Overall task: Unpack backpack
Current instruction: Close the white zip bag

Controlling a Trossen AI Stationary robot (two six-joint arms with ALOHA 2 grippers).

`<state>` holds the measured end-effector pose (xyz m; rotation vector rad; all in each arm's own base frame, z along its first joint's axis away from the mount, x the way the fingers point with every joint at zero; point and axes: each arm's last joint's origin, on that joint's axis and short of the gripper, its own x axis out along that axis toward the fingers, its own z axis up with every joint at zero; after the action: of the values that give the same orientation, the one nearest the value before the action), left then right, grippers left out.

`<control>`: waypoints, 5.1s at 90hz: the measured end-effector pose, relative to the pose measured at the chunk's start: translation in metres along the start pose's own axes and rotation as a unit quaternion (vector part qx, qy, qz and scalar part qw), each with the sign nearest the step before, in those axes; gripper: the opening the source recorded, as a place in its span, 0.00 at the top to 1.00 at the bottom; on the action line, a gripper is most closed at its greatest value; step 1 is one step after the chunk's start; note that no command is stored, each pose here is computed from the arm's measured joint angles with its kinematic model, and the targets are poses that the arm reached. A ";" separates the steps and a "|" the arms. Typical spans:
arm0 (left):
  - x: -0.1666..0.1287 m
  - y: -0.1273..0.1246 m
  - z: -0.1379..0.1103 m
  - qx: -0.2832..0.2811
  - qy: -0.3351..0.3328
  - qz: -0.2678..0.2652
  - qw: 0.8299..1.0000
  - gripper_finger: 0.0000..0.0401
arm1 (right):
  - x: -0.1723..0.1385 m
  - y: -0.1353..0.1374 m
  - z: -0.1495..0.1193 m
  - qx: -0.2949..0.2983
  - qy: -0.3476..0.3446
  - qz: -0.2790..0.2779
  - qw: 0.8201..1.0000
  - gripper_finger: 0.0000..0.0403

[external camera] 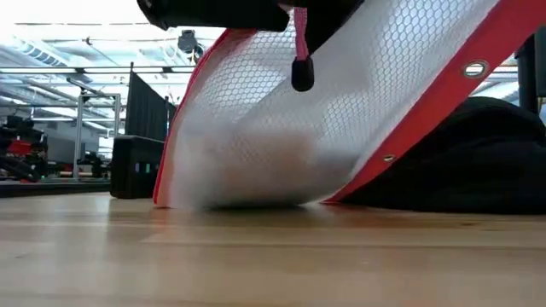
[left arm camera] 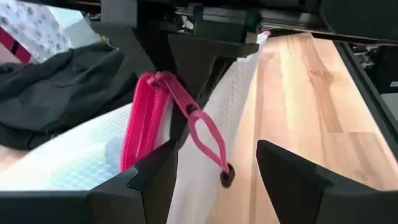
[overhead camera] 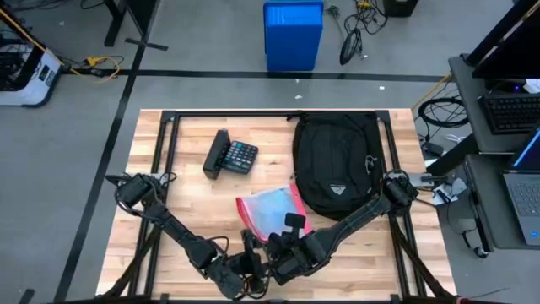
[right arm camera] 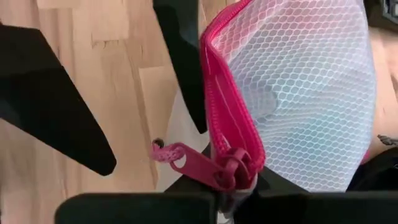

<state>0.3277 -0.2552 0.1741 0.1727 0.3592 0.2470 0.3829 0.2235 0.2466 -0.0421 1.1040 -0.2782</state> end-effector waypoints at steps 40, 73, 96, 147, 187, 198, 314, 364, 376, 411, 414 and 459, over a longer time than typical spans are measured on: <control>0.007 0.005 0.002 -0.008 -0.001 0.008 1.000 0.58 | 0.000 0.003 0.002 -0.017 -0.004 0.018 1.000 1.00; 0.009 0.007 0.002 0.006 0.001 0.009 1.000 0.94 | -0.001 0.004 0.001 -0.023 -0.003 0.024 0.999 1.00; 0.007 0.006 -0.002 0.022 0.018 -0.004 1.000 0.99 | -0.003 0.008 -0.003 -0.028 -0.002 0.023 0.999 1.00; -0.030 0.010 -0.003 0.050 0.074 -0.008 0.996 1.00 | -0.008 0.014 -0.015 -0.033 0.025 0.021 0.999 1.00; -0.033 0.012 -0.011 0.070 0.112 -0.018 0.991 1.00 | -0.015 0.024 -0.024 -0.037 0.031 0.035 0.998 1.00; -0.032 0.012 -0.011 0.069 0.117 -0.029 0.990 1.00 | -0.015 0.024 -0.025 -0.035 0.034 0.037 0.998 1.00; -0.017 0.017 0.015 0.163 0.045 -0.073 0.983 1.00 | -0.040 0.028 -0.038 -0.043 0.024 0.029 0.998 1.00; 0.020 0.036 0.045 0.189 -0.061 -0.250 0.947 0.79 | -0.046 0.038 -0.046 -0.122 0.014 0.042 0.992 1.00; 0.026 0.041 0.044 0.180 -0.061 -0.296 0.936 0.77 | -0.046 0.038 -0.046 -0.125 0.014 0.042 0.991 1.00; 0.032 0.046 0.045 0.174 -0.062 -0.315 0.931 0.75 | -0.046 0.038 -0.046 -0.145 0.012 0.042 0.988 1.00; 0.033 0.047 0.045 0.174 -0.062 -0.314 0.931 0.75 | -0.046 0.038 -0.046 -0.145 0.012 0.042 0.988 1.00; 0.045 0.059 0.044 0.110 -0.030 -0.363 0.925 0.75 | -0.045 0.039 -0.046 -0.151 0.011 0.043 0.987 1.00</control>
<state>0.3718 -0.1918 0.2124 0.2552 0.3669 -0.5360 0.3310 0.2766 0.2590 -0.2623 1.1594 -0.0324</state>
